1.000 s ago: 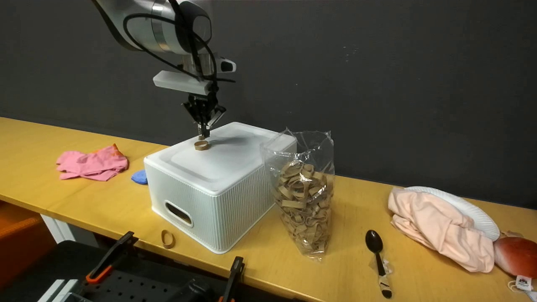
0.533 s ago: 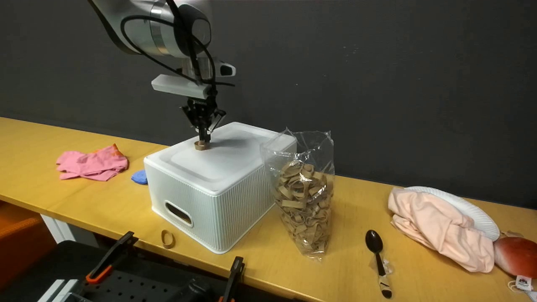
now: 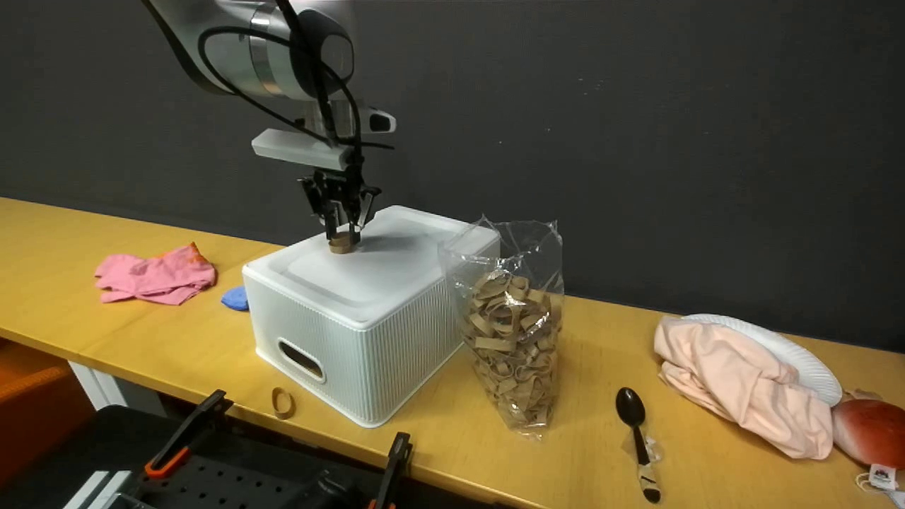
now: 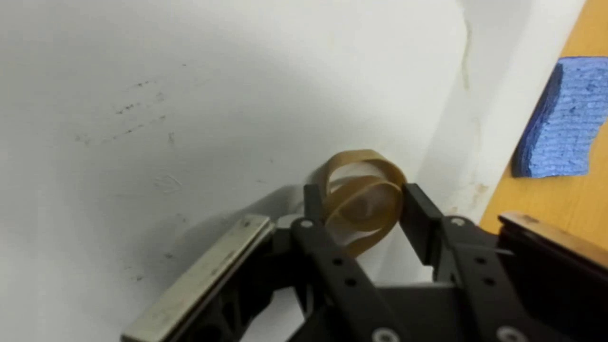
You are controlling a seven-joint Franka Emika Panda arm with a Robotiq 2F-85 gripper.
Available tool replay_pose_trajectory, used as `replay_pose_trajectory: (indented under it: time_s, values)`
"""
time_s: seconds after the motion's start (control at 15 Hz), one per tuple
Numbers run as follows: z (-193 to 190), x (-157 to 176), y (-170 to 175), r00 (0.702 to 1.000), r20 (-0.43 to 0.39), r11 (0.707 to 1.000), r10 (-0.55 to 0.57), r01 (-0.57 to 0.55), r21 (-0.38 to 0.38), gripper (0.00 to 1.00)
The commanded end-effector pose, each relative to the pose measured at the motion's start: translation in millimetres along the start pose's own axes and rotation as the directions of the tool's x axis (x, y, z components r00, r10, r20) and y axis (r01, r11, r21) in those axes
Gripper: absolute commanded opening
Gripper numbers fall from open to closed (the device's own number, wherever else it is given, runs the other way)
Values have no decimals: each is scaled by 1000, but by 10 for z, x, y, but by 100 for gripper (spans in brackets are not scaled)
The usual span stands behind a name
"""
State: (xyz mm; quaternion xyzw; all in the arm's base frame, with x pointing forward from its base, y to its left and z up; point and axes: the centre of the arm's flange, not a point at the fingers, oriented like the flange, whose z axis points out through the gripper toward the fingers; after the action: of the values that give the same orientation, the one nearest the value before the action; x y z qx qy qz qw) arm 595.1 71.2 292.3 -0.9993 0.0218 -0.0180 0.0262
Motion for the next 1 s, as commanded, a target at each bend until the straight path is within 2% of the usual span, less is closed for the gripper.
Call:
replay_pose_trajectory:
  time_s: [0.0, 0.07, 0.13, 0.47, 0.53, 0.6, 0.67, 0.73, 0.8, 0.93]
  values:
    - [-24, -74, -23, 1000, -1, 1000, 4, -4, -14, 35]
    - [-15, -75, -33, 1000, 0, 1000, 2, -2, -14, 30]
    - [-14, -79, -40, 1000, 1, 1000, 1, -1, -14, 34]
    - [17, -84, -31, 1000, 8, 1000, 1, -1, -14, 37]
    - [21, -81, -34, 1000, 8, 1000, 0, 0, -14, 27]
    - [24, -79, -35, 1000, 9, 1000, -1, 1, -14, 23]
    - [24, -76, -36, 1000, 9, 1000, -1, 1, -14, 12]
    - [19, -73, -37, 1000, 9, 1000, -1, 1, -14, 4]
    - [11, -72, -36, 1000, 8, 1000, -1, 1, -14, 0]
    - [13, -71, -29, 1000, 9, 1000, 0, 0, -14, 0]
